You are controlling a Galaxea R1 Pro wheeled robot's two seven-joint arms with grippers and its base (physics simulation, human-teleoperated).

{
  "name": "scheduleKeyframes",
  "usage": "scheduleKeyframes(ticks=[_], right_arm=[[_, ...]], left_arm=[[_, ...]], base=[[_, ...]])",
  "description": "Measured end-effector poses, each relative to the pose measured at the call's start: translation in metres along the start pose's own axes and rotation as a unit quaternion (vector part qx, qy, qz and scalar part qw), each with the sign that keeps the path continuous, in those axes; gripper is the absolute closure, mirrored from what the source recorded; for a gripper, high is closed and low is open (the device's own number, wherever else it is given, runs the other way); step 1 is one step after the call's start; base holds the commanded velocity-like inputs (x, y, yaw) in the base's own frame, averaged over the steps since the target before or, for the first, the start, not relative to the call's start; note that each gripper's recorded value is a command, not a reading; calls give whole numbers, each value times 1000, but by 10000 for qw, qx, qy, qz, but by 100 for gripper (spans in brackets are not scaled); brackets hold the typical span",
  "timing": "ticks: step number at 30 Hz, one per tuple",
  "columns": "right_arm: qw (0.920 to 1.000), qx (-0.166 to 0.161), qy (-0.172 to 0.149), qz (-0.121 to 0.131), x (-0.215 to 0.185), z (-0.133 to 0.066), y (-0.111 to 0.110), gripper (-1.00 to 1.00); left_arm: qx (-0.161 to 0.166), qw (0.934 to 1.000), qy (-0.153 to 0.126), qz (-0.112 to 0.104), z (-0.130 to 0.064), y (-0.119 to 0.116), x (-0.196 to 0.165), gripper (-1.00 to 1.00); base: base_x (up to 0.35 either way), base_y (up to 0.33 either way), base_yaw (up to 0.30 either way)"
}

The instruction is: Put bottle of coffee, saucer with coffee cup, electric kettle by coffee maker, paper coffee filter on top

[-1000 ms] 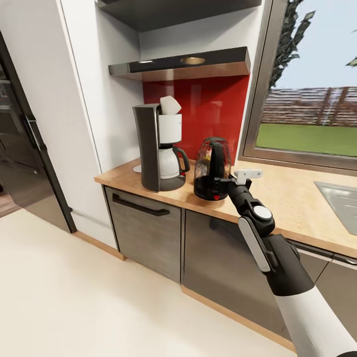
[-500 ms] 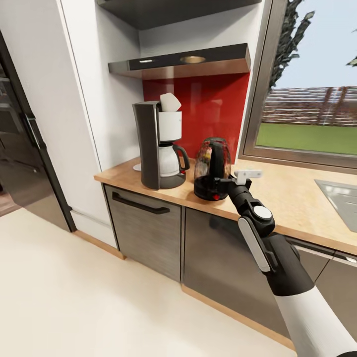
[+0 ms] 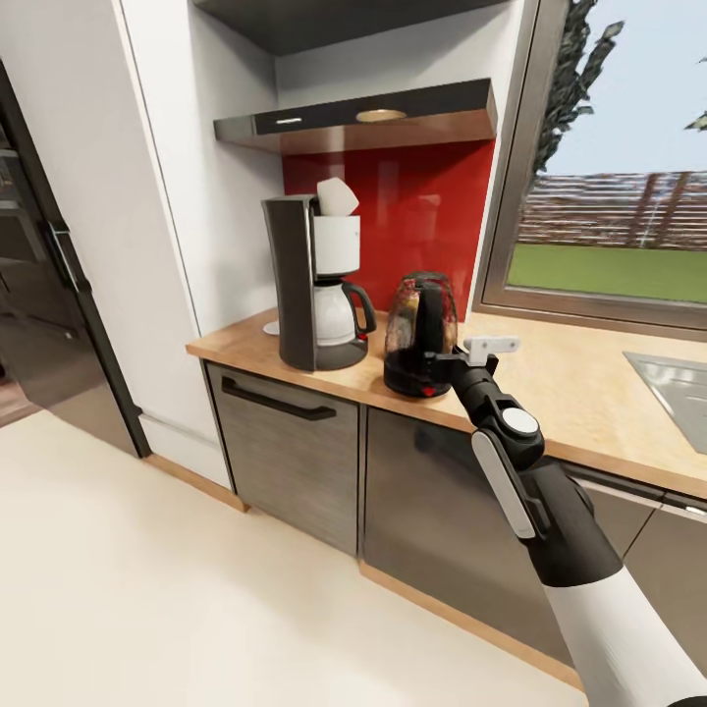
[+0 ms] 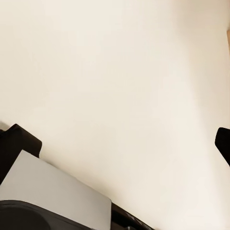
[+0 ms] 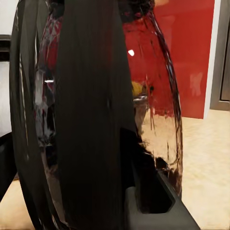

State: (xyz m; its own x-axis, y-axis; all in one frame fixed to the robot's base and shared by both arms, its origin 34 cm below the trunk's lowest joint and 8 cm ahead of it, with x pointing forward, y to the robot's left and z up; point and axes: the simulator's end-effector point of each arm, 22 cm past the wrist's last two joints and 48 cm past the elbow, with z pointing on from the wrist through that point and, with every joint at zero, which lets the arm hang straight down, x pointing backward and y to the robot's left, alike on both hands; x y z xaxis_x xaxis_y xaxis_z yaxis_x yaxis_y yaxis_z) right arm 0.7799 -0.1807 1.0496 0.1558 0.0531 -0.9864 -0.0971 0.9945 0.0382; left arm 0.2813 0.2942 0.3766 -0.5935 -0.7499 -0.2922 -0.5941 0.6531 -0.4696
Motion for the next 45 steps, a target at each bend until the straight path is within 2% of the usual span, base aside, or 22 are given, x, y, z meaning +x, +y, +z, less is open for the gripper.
scheduleKeyframes(ticks=[11, 45], right_arm=[[10000, 2, 5, 0, 12, -4, 0, 100], [10000, 0, 1, 6, 13, -4, 0, 100]], left_arm=[[2, 10000, -1, 1, 9, 6, 4, -100], [5, 10000, 1, -2, 9, 6, 4, -100]], base=[[0, 0, 0], [19, 30, 0]])
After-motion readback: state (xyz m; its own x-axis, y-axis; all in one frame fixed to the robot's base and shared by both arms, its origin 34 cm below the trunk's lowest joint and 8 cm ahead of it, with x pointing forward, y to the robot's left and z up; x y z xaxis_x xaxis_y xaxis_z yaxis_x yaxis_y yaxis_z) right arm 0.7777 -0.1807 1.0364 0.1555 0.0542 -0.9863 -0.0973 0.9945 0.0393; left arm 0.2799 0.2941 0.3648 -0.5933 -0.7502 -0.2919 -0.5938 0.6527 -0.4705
